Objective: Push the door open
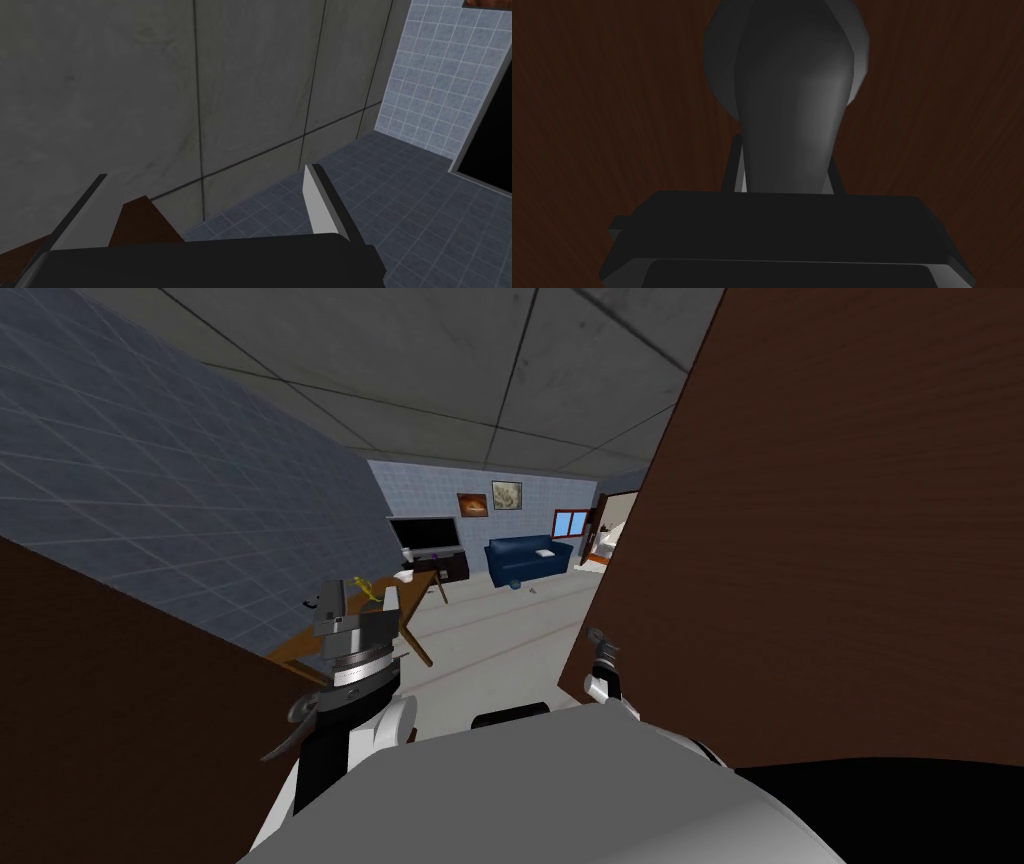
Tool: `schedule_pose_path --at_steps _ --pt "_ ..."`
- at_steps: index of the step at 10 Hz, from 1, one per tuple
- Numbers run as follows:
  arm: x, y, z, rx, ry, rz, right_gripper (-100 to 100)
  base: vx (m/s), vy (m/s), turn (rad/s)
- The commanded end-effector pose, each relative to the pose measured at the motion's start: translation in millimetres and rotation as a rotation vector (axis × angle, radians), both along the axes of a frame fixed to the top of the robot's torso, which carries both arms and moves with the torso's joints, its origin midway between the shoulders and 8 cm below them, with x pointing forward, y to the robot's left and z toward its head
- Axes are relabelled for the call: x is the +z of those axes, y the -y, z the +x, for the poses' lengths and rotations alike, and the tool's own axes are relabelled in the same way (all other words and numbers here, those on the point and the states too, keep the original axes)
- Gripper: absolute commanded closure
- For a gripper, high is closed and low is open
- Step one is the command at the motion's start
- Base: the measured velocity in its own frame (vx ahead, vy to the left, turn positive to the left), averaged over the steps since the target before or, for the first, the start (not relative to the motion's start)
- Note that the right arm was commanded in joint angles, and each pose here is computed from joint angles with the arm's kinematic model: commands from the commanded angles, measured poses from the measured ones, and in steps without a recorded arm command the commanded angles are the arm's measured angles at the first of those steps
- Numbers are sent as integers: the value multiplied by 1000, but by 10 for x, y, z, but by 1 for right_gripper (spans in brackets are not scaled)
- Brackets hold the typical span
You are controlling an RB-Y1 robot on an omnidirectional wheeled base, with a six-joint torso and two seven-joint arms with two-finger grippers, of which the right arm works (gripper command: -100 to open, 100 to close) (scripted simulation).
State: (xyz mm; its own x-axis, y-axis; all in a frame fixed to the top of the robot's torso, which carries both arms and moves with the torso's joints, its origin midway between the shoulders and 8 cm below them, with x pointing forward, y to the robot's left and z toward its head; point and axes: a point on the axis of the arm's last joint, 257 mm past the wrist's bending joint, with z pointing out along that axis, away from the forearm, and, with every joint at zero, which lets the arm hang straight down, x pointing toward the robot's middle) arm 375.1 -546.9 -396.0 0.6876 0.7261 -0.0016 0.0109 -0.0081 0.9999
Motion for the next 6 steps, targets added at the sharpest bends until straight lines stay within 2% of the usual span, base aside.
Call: schedule_pose_path --at_steps 1,3,4,5,6 --pt "42 62 6 -8 10 -9 100 110 -18 -20" --pt "45 165 -82 -40 11 -9 100 164 -27 -30" --pt "6 133 -89 -34 2 -4 100 74 -16 -24" --pt "27 245 -176 -68 6 -7 100 135 -37 -36" --pt "28 269 -199 -76 6 -7 100 212 -64 -30"
